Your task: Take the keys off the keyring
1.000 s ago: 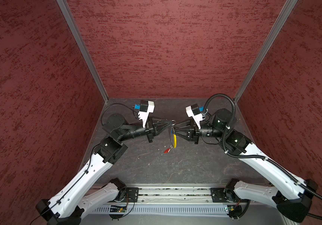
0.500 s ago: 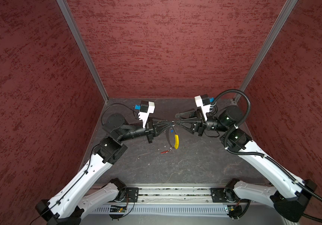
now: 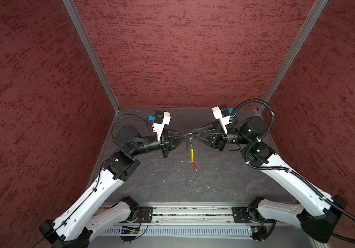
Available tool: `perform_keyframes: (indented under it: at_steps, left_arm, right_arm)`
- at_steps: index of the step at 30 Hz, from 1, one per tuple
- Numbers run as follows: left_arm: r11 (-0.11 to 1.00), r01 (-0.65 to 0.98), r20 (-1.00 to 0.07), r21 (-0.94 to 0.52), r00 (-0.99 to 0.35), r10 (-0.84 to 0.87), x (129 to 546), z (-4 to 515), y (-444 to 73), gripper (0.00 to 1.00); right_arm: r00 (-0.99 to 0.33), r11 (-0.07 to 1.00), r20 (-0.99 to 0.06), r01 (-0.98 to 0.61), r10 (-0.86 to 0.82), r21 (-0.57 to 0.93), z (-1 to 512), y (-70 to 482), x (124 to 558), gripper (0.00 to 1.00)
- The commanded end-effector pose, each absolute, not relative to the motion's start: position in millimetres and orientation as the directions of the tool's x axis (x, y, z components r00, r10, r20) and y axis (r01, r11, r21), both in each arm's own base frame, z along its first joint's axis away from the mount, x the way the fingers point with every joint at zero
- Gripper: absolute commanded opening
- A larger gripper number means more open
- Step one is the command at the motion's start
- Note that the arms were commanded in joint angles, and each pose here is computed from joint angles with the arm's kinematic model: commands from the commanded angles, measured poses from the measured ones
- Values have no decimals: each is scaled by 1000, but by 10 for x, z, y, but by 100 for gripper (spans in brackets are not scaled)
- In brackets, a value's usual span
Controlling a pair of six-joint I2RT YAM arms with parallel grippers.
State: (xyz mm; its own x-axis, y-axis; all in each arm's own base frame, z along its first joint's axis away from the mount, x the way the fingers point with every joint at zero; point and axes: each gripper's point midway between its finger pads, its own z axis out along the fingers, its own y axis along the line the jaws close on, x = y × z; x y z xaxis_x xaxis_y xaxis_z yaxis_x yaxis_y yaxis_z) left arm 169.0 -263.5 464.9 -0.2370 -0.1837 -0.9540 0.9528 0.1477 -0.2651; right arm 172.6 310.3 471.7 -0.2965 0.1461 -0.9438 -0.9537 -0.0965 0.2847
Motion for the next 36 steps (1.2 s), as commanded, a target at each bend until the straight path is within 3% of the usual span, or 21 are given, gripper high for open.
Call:
perform_keyframes:
  at_steps: [1,12,16,19,21,29,33,36]
  left_arm:
    - [148,962,-957,-229,-195,-213,1658,4791,-2600,0]
    - [150,959,-955,-239,-205,-212,1678,4780,-2610,0]
    - [167,953,-956,-253,-220,-196,1675,4771,-2589,3]
    - [197,945,-956,-261,-226,-185,1678,4770,-2526,29]
    - [216,934,-953,-283,-249,-174,1699,4758,-2466,34]
    - [202,868,-886,-453,-463,4,1730,4589,-2407,36]
    - [228,849,-857,-477,-507,93,1663,4458,-2449,38]
    - [253,831,-827,-495,-540,158,1648,4344,-2490,33]
  right_arm:
    - [-268,-121,-951,-960,151,252,4781,3109,1662,24]
    - [-272,-104,-951,-960,146,258,4728,3129,1692,0]
    - [-282,-79,-951,-959,127,274,4675,3131,1730,0]
    - [-292,-73,-949,-956,119,285,4664,3105,1753,0]
    - [-294,-77,-950,-955,109,287,4652,3083,1744,0]
    - [-294,-83,-955,-953,36,291,4560,3060,1712,0]
    - [-290,-98,-957,-953,6,288,4552,3064,1684,0]
    - [-283,-118,-959,-952,-16,283,4547,3065,1659,0]
